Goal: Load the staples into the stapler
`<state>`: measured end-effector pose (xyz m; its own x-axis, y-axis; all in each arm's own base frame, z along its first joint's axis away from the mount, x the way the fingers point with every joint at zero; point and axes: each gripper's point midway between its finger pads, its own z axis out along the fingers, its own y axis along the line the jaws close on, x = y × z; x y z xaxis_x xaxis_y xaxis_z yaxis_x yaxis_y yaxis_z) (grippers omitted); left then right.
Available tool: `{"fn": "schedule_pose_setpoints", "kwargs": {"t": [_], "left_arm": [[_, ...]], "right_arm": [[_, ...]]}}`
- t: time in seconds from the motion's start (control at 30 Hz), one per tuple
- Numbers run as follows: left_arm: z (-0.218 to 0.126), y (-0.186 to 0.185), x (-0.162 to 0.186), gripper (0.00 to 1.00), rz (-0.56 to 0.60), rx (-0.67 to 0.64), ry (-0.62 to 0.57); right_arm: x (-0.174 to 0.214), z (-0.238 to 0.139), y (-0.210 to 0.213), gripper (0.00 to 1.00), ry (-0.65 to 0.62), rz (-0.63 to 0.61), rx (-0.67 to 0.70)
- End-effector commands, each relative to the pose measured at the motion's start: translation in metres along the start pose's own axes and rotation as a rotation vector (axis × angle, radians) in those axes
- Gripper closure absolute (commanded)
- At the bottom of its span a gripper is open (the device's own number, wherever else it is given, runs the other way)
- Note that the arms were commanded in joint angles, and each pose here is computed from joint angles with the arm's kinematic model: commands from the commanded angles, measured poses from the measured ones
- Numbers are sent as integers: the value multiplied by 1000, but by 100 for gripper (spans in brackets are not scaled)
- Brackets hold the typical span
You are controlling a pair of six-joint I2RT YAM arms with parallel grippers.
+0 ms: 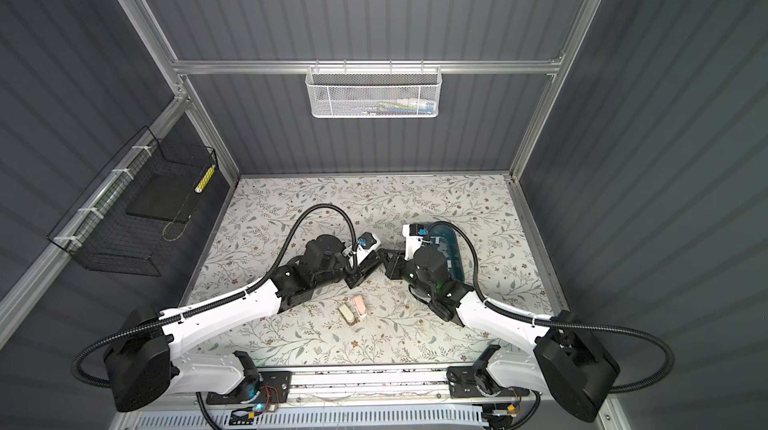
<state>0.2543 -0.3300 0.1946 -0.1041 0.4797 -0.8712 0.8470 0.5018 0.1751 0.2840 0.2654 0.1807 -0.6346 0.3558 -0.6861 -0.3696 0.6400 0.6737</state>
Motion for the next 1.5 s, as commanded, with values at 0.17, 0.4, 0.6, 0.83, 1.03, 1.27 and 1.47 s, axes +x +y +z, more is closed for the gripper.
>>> {"fn": "schedule_pose_setpoints", "kwargs": {"t": [0.17,0.4,0.6,0.83,1.03,1.27,1.47], "left_arm": [[-28,1,-48,100,48,-15,-220],[-33,6,-45,100,53,-50,-243],[-39,6,-47,100,52,-59,-277],[-46,2,-50,100,64,-45,-320],[-53,-6,-53,100,84,-7,-366],[-59,-15,-58,100,99,37,-401],[-55,-4,-52,100,90,-22,-362]], "right_arm": [[-10,-7,-46,100,-63,90,118],[-10,-13,-67,100,-83,106,167],[-11,-17,-81,100,-102,112,201],[-10,-20,-100,100,-113,149,281],[-6,-24,-118,100,-124,191,360],[-5,-24,-121,100,-125,212,344],[-8,-16,-90,84,-98,158,187]]}}
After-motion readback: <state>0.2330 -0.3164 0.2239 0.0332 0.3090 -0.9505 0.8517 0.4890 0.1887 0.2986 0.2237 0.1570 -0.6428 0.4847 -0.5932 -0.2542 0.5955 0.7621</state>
